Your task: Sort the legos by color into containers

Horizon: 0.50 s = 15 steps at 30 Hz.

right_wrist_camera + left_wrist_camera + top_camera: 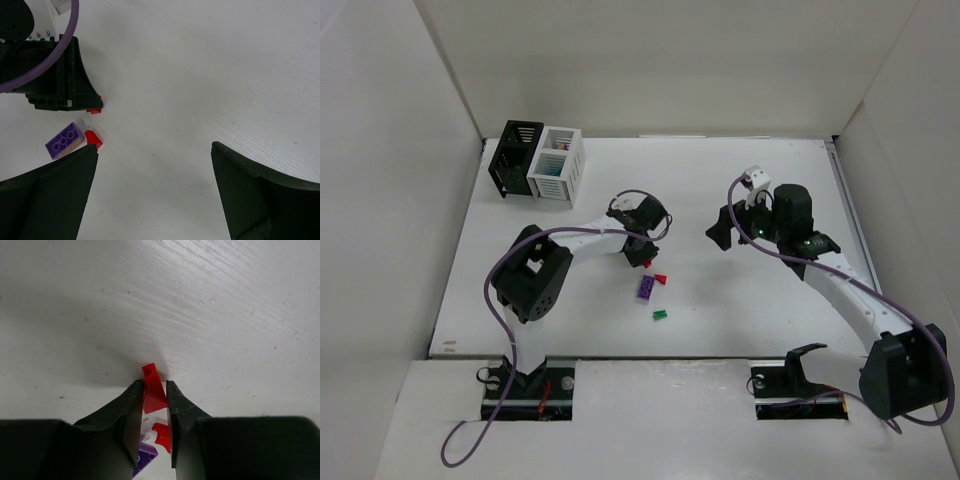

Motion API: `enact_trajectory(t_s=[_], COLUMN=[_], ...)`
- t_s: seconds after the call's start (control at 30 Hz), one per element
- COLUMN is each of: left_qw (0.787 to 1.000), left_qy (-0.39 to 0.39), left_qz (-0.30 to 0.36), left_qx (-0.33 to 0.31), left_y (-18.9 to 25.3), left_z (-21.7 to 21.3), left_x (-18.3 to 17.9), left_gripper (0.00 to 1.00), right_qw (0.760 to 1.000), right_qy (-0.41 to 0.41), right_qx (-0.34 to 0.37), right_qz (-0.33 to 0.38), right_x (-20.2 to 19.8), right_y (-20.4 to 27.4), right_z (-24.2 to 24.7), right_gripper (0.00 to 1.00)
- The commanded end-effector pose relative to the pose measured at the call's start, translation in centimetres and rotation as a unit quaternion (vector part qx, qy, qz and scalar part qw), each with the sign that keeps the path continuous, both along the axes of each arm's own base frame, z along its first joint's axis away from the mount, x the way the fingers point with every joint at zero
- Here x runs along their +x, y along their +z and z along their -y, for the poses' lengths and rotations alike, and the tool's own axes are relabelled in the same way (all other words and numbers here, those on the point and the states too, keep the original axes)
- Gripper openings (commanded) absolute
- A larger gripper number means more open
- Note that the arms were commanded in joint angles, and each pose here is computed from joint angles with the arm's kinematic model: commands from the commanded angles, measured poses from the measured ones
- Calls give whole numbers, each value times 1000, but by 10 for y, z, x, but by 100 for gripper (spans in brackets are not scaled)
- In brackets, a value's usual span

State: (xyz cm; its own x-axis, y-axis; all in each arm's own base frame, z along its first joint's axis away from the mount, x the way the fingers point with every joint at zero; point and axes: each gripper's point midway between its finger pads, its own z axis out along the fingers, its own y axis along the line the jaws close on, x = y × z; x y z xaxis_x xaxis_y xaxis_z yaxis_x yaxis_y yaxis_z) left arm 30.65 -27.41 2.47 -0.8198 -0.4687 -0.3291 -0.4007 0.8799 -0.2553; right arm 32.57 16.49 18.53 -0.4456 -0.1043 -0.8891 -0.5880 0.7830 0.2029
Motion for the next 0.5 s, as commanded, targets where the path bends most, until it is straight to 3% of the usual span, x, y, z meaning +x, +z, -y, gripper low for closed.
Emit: enact_trajectory(t_s=[0.0,0.1,0.23,0.47], left_qw=[999,1000,999,990], left_qy=[-10,-15,-16,20], left_qz=[-27,-23,25,139], left_qx=[15,14,26,20], left_y=[-10,-7,28,120], left_z=[-6,-4,-10,-60], left_x=[-8,-6,14,86], left_gripper=[18,14,14,14], right_qw=[1000,1000,999,998], right_qy=[5,0,-7,-38], right_qx=[6,5,-1,-15], right_qz=[28,28,36,57], right_x=[1,1,2,7], right_y=[14,13,16,24], right_z=[1,4,7,19], right_gripper=[100,100,100,100])
